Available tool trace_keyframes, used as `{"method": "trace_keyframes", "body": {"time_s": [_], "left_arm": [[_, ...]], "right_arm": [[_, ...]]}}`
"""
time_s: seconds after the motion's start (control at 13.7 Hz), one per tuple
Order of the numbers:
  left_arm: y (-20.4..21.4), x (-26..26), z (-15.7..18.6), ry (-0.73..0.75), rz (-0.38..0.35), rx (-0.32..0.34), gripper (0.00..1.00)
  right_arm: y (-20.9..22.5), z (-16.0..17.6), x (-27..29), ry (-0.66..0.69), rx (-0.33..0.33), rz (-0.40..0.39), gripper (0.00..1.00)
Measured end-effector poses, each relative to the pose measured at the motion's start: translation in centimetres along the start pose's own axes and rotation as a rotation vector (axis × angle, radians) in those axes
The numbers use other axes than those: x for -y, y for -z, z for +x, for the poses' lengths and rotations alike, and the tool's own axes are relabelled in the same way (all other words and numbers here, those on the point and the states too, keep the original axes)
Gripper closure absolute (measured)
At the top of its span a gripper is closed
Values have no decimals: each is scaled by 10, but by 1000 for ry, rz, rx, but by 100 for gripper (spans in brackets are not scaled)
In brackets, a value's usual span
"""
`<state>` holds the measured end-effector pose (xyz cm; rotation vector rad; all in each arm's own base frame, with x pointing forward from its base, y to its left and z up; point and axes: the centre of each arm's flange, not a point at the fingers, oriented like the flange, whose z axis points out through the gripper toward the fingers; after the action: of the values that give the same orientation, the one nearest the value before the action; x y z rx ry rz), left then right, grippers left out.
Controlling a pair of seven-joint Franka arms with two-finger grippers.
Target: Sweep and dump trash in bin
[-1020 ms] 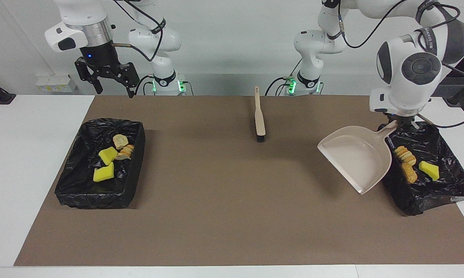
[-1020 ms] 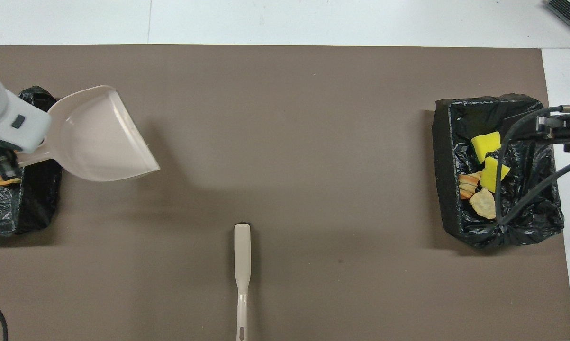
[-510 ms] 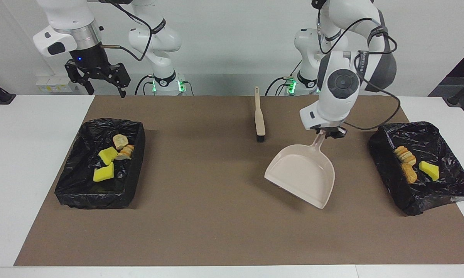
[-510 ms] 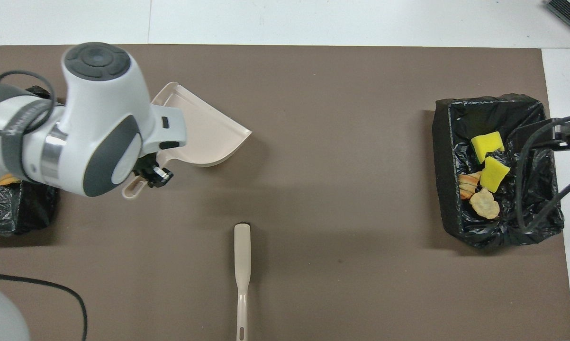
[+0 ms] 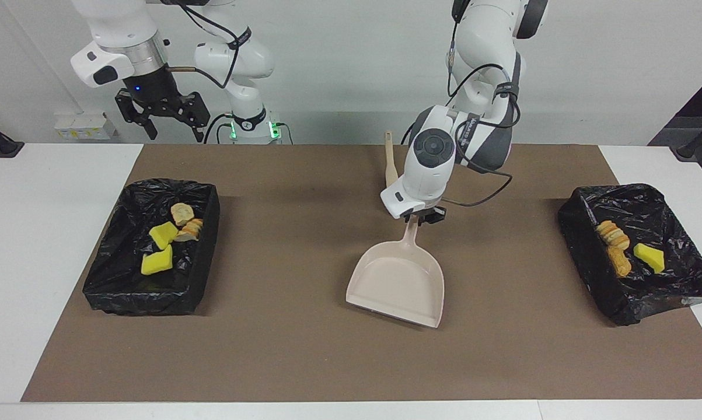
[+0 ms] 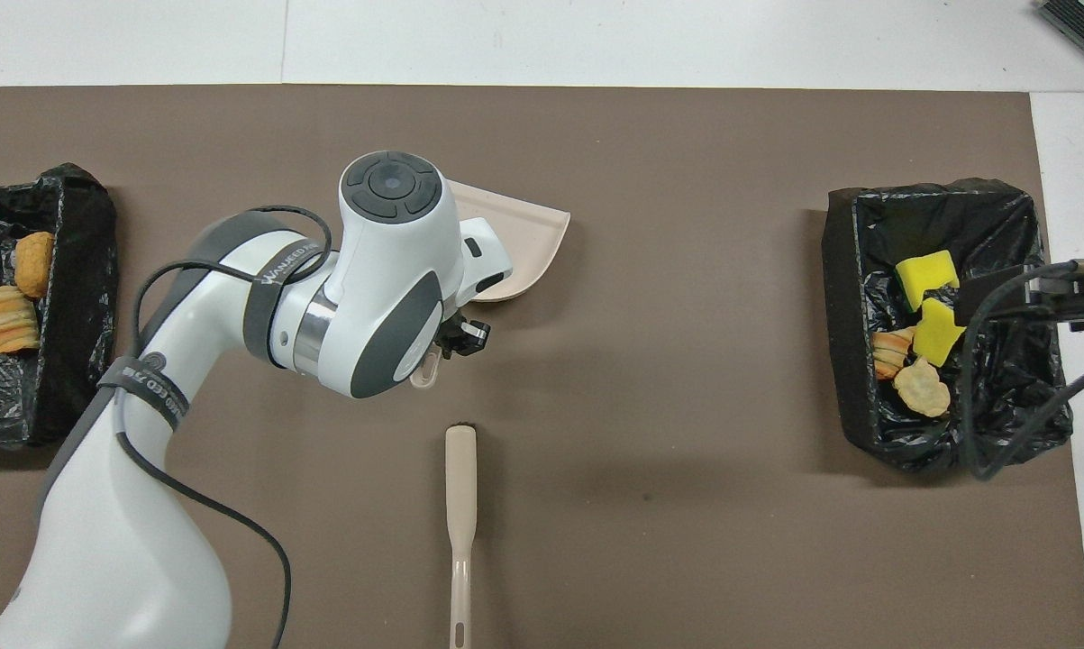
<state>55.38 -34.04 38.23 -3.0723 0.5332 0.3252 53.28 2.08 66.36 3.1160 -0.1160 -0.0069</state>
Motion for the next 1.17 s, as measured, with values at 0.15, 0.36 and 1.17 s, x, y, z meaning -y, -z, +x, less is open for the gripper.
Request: {"method": "trace_keyframes", "body": {"time_s": [0.15,0.36,1.17], "left_arm": [[-20,-16,1,18,-10,2,68],[-14,-13,0,28,-11,-10,38],[114,209,-18,109,61,-228,0]], "right_arm": [[0,0,1,2,1,0,0],[-1,0,4,7,1,0,0],[-1,-1,11,20,1,0,0]]}}
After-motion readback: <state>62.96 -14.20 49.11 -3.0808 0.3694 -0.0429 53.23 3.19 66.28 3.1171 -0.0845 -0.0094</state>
